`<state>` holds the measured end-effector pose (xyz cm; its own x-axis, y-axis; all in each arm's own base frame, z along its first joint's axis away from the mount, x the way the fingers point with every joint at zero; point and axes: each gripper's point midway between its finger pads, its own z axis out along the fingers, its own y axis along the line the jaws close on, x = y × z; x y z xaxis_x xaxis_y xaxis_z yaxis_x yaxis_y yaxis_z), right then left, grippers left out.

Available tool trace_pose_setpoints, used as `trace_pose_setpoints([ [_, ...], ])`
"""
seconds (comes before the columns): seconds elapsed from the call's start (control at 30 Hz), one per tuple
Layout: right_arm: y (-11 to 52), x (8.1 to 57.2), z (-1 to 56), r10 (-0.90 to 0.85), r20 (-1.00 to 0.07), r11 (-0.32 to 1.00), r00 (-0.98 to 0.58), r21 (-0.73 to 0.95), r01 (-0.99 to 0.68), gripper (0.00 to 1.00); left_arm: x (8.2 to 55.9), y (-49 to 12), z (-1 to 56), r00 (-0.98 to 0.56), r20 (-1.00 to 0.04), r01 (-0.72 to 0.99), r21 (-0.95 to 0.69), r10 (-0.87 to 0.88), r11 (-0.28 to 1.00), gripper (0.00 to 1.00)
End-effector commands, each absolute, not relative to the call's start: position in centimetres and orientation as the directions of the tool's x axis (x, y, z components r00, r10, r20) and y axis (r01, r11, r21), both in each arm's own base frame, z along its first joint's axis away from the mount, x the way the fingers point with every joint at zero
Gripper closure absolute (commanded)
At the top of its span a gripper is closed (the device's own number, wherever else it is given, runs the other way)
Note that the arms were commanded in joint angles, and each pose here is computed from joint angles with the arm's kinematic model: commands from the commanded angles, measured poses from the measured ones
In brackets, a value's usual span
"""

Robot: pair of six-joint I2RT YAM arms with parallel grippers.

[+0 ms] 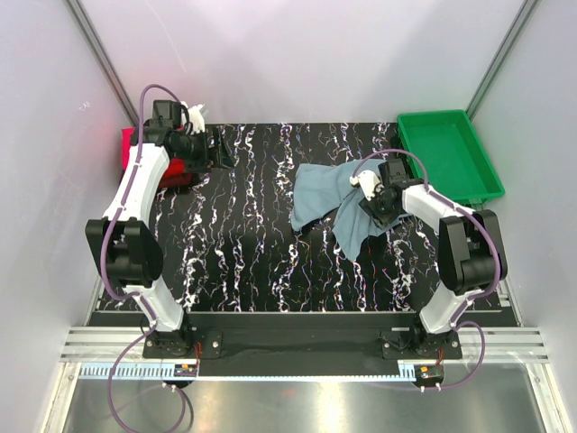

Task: Fold and stack the t-shirts
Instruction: Flatten the tshirt out

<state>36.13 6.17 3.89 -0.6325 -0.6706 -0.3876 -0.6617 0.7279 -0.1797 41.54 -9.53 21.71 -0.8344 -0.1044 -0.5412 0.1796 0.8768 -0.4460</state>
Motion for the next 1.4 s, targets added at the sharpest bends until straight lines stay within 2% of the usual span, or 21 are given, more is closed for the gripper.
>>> trace_pose_setpoints([
  [0.0, 6.4, 38.1, 4.7, -0.675, -0.418, 0.725, -0.608, -0.226, -0.650, 0.57, 41.6, -9.7, 23.4, -0.800, -0.590, 0.207, -0.439, -0.107, 0.874, 0.16],
  [0.03, 6.4, 38.1, 4.6, -0.673, -0.417, 0.727, -0.611, -0.222, -0.650, 0.61, 41.6, -9.7, 23.4, -0.799, -0.592, 0.208, -0.439, -0.107, 0.874, 0.16],
  [0.07, 6.5, 38.2, 4.6, -0.676, -0.417, 0.724, -0.607, -0.221, -0.654, 0.69, 41.6, -9.7, 23.4, -0.799, -0.592, 0.207, -0.438, -0.107, 0.875, 0.16],
  [0.1, 6.5, 38.3, 4.8, -0.675, -0.419, 0.725, -0.607, -0.222, -0.653, 0.86, 41.6, -9.7, 23.5, -0.799, -0.592, 0.209, -0.437, -0.106, 0.875, 0.16],
  [0.13, 6.6, 38.5, 4.9, -0.675, -0.423, 0.725, -0.605, -0.224, -0.652, 0.92, 41.6, -9.6, 23.5, -0.798, -0.594, 0.208, -0.436, -0.106, 0.876, 0.16],
  [0.23, 6.5, 39.2, 5.8, -0.663, -0.441, 0.736, -0.605, -0.238, -0.633, 1.00, 41.5, -9.6, 23.4, -0.799, -0.593, 0.208, -0.436, -0.106, 0.876, 0.16],
  [0.47, 7.0, 41.4, 10.4, -0.629, -0.513, 0.764, -0.584, -0.271, -0.586, 1.00, 41.4, -9.7, 23.4, -0.799, -0.591, 0.207, -0.442, -0.109, 0.873, 0.16],
  [0.7, 8.5, 45.0, 20.7, -0.563, -0.672, 0.801, -0.482, -0.299, -0.519, 1.00, 41.5, -9.8, 23.6, -0.796, -0.595, 0.210, -0.446, -0.113, 0.870, 0.16],
  [0.9, 12.7, 45.5, 28.6, -0.549, -0.764, 0.767, -0.338, -0.301, -0.566, 1.00, 41.2, -10.1, 23.6, -0.797, -0.593, 0.217, -0.457, -0.114, 0.863, 0.16],
  [1.0, 16.4, 44.4, 32.4, -0.546, -0.797, 0.724, -0.259, -0.293, -0.625, 1.00, 40.3, -10.2, 22.6, -0.808, -0.583, 0.226, -0.446, -0.089, 0.866, 0.17],
  [1.13, 21.4, 41.6, 37.4, -0.526, -0.838, 0.654, -0.143, -0.291, -0.699, 1.00, 39.3, -10.1, 20.7, -0.814, -0.581, 0.248, -0.355, -0.005, 0.901, 0.17],
  [1.33, 28.0, 37.2, 46.5, -0.393, -0.919, 0.580, 0.037, -0.279, -0.766, 1.00, 39.6, -10.5, 25.3, -0.735, -0.678, 0.284, -0.357, -0.037, 0.890, 0.16],
  [1.37, 28.4, 36.0, 49.6, -0.341, -0.934, 0.575, 0.107, -0.297, -0.762, 1.00, 39.7, -10.5, 25.8, -0.725, -0.687, 0.284, -0.354, -0.042, 0.891, 0.15],
])
